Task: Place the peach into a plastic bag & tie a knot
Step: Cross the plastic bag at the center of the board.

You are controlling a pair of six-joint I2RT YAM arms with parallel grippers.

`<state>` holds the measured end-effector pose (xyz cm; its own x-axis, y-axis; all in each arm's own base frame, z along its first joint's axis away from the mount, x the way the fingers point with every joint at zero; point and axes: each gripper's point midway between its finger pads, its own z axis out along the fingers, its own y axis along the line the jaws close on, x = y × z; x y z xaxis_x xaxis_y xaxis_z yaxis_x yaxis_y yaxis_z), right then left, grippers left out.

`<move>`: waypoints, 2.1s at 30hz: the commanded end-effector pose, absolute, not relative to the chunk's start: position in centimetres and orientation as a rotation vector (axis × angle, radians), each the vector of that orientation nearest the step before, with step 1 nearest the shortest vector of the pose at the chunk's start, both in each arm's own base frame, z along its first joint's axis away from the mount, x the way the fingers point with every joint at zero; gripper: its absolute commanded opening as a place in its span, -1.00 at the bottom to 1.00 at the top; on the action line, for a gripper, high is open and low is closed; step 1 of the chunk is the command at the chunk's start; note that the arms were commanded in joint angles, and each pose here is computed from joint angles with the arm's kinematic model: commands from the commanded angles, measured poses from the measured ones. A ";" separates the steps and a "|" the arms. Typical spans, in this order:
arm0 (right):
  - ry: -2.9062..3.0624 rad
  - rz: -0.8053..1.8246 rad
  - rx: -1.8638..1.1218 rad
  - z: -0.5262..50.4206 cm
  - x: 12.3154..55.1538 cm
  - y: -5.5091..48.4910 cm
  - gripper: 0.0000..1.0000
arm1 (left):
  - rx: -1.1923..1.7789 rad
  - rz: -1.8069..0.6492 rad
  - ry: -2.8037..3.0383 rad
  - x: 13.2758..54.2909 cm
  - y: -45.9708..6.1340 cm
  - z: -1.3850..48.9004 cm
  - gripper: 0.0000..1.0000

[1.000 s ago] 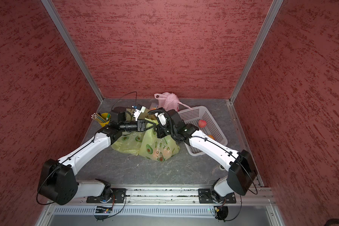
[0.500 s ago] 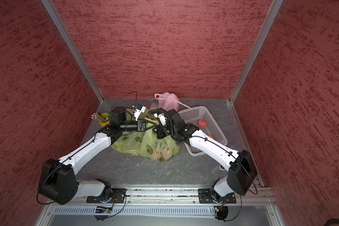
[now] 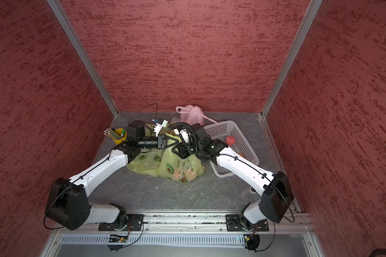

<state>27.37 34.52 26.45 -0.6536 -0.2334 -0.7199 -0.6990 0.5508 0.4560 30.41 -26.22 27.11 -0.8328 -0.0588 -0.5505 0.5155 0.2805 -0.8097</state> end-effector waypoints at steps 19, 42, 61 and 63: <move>2.029 1.133 -0.906 33.9 25.3 34.4 0.47 | 0.689 -1.719 1.894 24.7 -24.2 33.5 -1.00; 2.164 1.253 -0.945 28.6 24.1 36.2 -0.09 | 0.520 -1.695 1.981 27.7 -23.5 31.5 -1.00; 2.029 1.324 -0.909 32.6 24.7 35.2 -1.00 | 0.491 -1.641 2.016 25.5 -21.8 28.2 0.30; 2.014 1.346 -0.914 33.2 24.6 35.2 -1.00 | 0.533 -1.628 1.992 24.5 -21.9 28.4 0.32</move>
